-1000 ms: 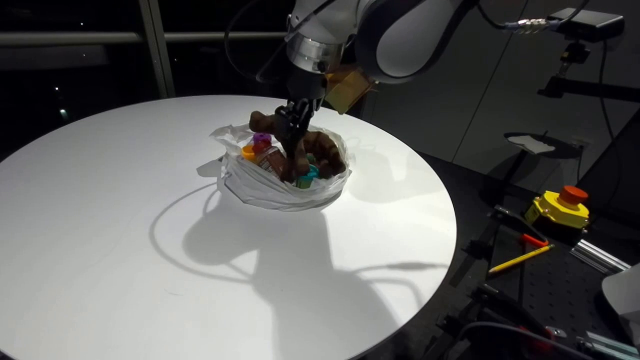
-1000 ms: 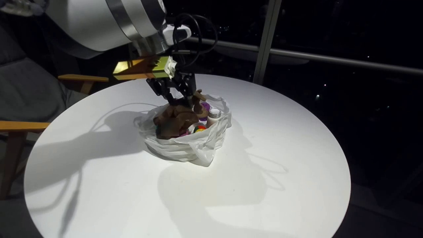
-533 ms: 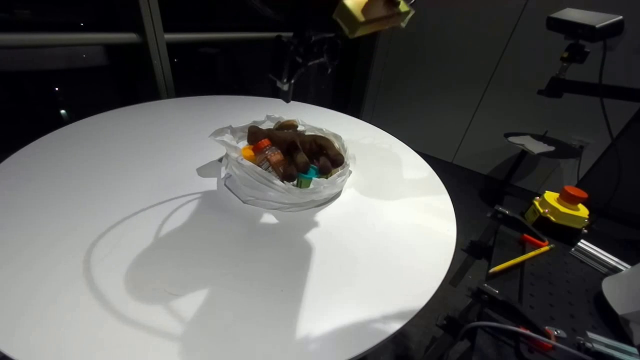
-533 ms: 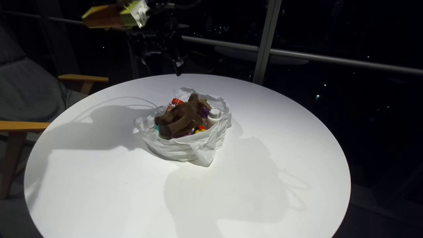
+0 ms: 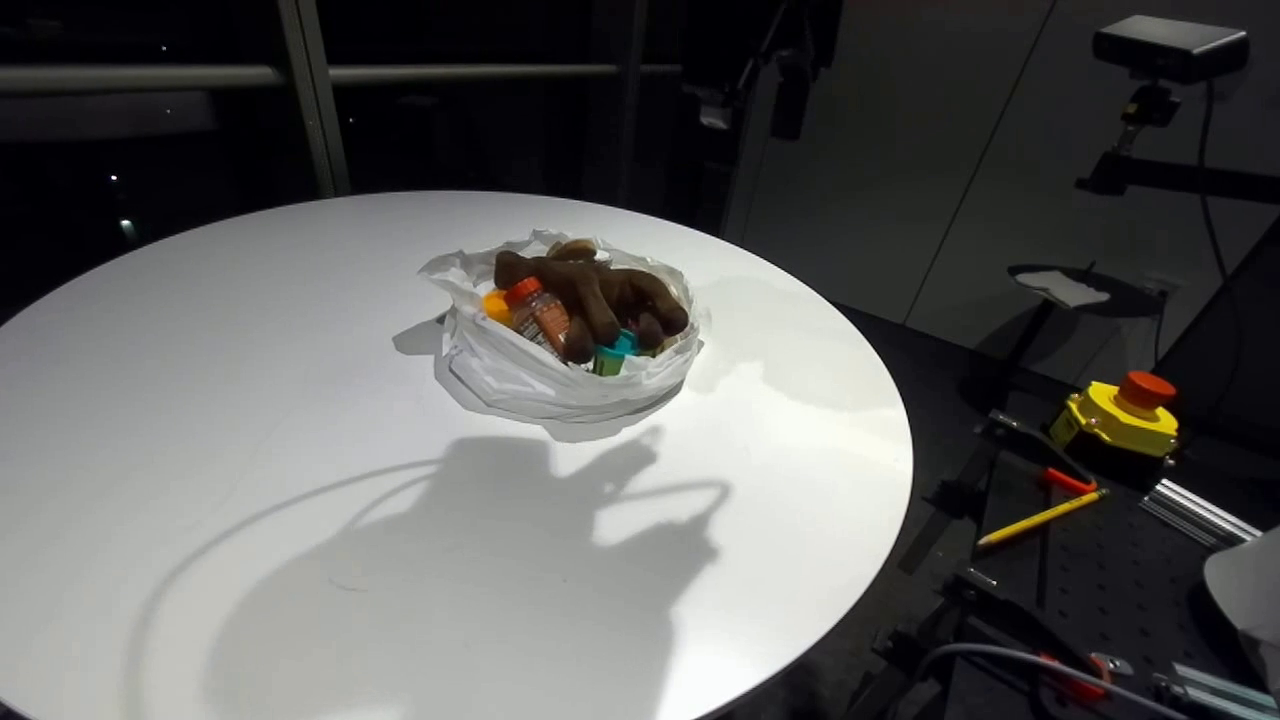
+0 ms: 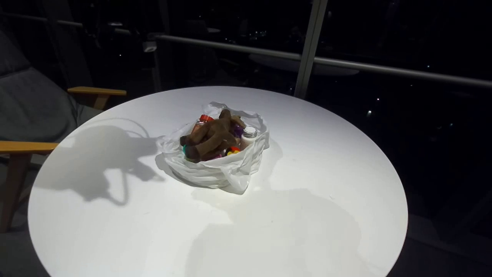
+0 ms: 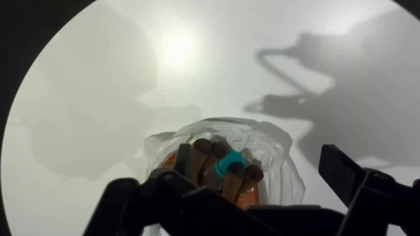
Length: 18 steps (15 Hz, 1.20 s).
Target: Put all the objects on the table into the plastic bag
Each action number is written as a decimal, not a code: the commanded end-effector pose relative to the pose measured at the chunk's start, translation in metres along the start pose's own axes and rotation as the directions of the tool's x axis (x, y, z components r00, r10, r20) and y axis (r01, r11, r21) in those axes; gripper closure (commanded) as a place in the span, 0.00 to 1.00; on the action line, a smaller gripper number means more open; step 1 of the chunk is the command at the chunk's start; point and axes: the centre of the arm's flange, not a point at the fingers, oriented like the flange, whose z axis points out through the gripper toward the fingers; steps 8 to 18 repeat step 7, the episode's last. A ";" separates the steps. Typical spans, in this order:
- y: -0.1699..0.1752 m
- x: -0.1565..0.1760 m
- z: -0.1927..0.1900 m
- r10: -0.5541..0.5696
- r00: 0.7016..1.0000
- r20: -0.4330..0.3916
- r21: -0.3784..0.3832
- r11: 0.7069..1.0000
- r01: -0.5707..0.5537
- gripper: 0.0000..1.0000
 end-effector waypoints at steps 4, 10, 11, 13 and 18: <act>0.008 -0.035 0.015 -0.071 0.995 0.076 0.074 0.995 0.065 0.00; 0.009 -0.037 0.016 -0.076 0.994 0.078 0.075 0.995 0.070 0.00; 0.009 -0.037 0.016 -0.076 0.994 0.078 0.075 0.995 0.070 0.00; 0.009 -0.037 0.016 -0.076 0.994 0.078 0.075 0.995 0.070 0.00; 0.009 -0.037 0.016 -0.076 0.994 0.078 0.075 0.995 0.070 0.00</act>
